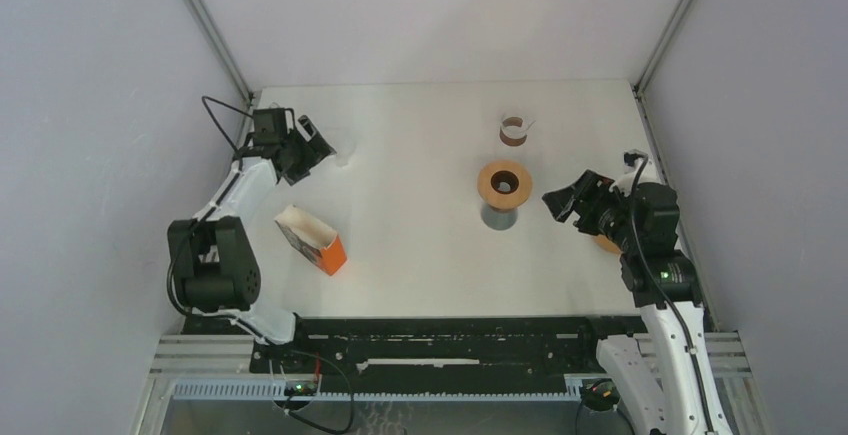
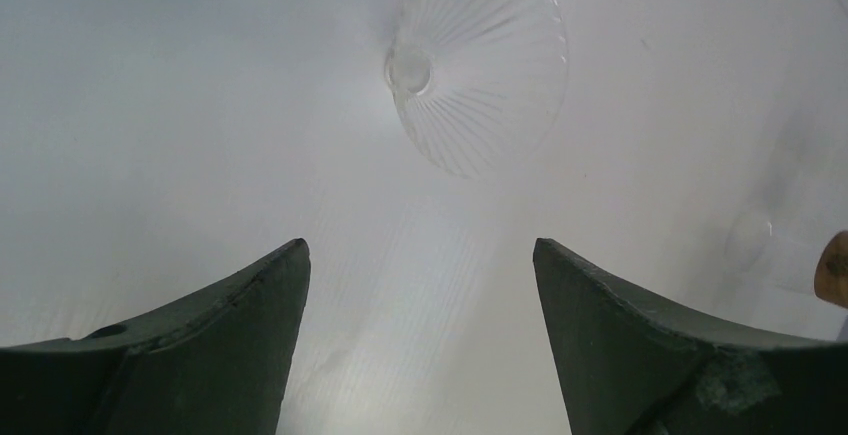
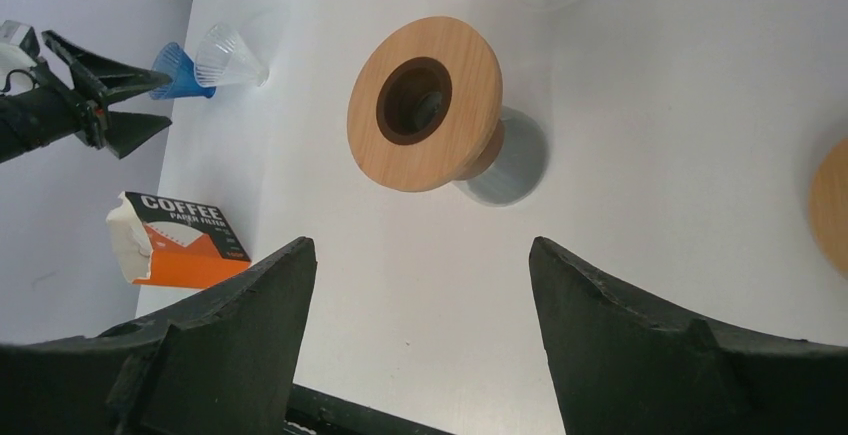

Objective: Place the coffee filter in the dripper
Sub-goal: Pick up a coffee dripper from the center of the board.

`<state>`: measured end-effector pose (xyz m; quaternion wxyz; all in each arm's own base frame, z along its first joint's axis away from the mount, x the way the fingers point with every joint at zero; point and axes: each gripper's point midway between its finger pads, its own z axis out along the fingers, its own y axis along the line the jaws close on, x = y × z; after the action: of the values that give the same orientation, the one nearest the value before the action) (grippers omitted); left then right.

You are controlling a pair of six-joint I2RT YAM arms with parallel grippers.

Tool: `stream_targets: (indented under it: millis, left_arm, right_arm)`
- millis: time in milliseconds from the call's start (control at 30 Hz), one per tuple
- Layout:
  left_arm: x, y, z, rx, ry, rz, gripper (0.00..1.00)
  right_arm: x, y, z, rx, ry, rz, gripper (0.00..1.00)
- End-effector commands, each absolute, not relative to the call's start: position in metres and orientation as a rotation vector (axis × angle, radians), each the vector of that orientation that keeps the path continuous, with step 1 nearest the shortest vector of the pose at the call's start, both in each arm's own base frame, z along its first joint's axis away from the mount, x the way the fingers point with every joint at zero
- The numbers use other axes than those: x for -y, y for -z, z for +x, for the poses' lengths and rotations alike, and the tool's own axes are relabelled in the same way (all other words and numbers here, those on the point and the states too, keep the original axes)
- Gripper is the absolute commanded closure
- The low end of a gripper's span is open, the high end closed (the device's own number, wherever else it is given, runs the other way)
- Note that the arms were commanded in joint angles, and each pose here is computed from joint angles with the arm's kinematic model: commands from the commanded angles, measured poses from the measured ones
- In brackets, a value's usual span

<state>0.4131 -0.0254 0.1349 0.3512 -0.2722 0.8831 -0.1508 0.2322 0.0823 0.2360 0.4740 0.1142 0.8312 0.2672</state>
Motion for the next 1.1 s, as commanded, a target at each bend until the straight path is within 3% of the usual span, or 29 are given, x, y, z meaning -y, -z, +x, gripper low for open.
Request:
stream_targets:
  millis: [0,267,500,733,1067]
  left_arm:
    - [0.014,-0.148,0.454,-2.204,0.400,-0.696,0.16]
    - [0.011,-0.139,0.486,-2.190,0.462,-0.710,0.31]
    - [0.010,-0.123,0.502,-2.224,0.461,-0.704,0.52]
    - [0.014,-0.106,0.499,-2.274,0.470,-0.688,0.63]
    - [0.011,-0.126,0.477,-2.268,0.409,-0.602,0.89]
  right_arm:
    - [-0.078,-0.238,0.228,-2.019,-0.611,0.255,0.14]
    - [-0.075,-0.235,0.220,-2.033,-0.598,0.269,0.14]
    - [-0.073,-0.233,0.218,-2.036,-0.585,0.287,0.14]
    - [-0.071,-0.236,0.214,-2.020,-0.576,0.292,0.14]
    - [-0.074,-0.242,0.213,-2.012,-0.599,0.278,0.14]
